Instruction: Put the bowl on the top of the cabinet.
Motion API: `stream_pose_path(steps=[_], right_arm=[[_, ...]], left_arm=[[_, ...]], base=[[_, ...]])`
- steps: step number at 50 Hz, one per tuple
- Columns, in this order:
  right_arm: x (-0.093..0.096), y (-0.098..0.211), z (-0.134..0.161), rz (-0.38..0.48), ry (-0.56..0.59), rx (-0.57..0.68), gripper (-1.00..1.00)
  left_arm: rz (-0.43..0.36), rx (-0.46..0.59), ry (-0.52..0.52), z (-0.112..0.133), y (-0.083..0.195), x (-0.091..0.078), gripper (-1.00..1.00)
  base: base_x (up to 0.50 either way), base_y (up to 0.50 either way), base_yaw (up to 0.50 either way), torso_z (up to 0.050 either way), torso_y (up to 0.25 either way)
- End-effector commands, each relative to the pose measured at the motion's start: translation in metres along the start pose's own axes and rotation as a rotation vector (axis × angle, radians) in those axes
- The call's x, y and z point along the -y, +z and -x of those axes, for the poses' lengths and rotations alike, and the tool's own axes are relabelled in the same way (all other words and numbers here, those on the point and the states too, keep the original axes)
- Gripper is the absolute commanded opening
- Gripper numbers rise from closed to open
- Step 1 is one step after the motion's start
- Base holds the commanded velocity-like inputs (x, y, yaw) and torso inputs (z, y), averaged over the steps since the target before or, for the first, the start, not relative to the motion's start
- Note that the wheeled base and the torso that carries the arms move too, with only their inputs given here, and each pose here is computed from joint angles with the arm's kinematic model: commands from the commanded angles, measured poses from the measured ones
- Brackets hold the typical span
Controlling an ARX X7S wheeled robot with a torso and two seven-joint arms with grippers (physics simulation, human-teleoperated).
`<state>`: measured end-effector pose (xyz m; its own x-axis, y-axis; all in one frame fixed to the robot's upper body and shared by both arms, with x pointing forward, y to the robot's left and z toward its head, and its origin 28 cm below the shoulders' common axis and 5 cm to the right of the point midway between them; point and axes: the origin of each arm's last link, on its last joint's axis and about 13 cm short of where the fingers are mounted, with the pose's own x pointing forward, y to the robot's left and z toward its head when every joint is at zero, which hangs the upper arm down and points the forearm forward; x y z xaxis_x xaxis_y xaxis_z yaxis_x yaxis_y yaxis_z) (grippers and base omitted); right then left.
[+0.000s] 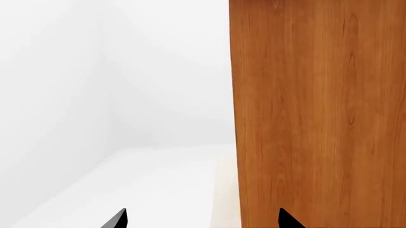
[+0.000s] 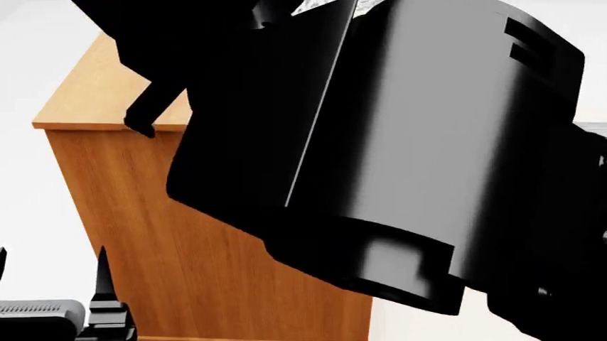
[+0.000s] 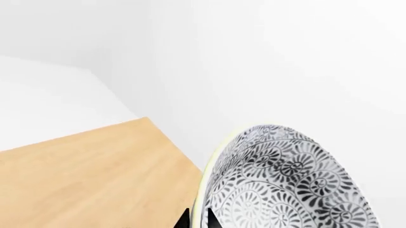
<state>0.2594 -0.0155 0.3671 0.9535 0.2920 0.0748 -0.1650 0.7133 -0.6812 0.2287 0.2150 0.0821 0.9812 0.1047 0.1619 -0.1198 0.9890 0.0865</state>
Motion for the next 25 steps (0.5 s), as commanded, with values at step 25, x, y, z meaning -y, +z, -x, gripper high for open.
stream_pose_path(steps=[25], right_arm=[[0.0, -0.009, -0.012, 0.026, -0.011, -0.007, -1.0]], left_arm=[[0.0, -0.002, 0.001, 0.0, -0.001, 0.0, 1.0]], base=[[0.0, 0.0, 0.0, 0.0, 0.0]])
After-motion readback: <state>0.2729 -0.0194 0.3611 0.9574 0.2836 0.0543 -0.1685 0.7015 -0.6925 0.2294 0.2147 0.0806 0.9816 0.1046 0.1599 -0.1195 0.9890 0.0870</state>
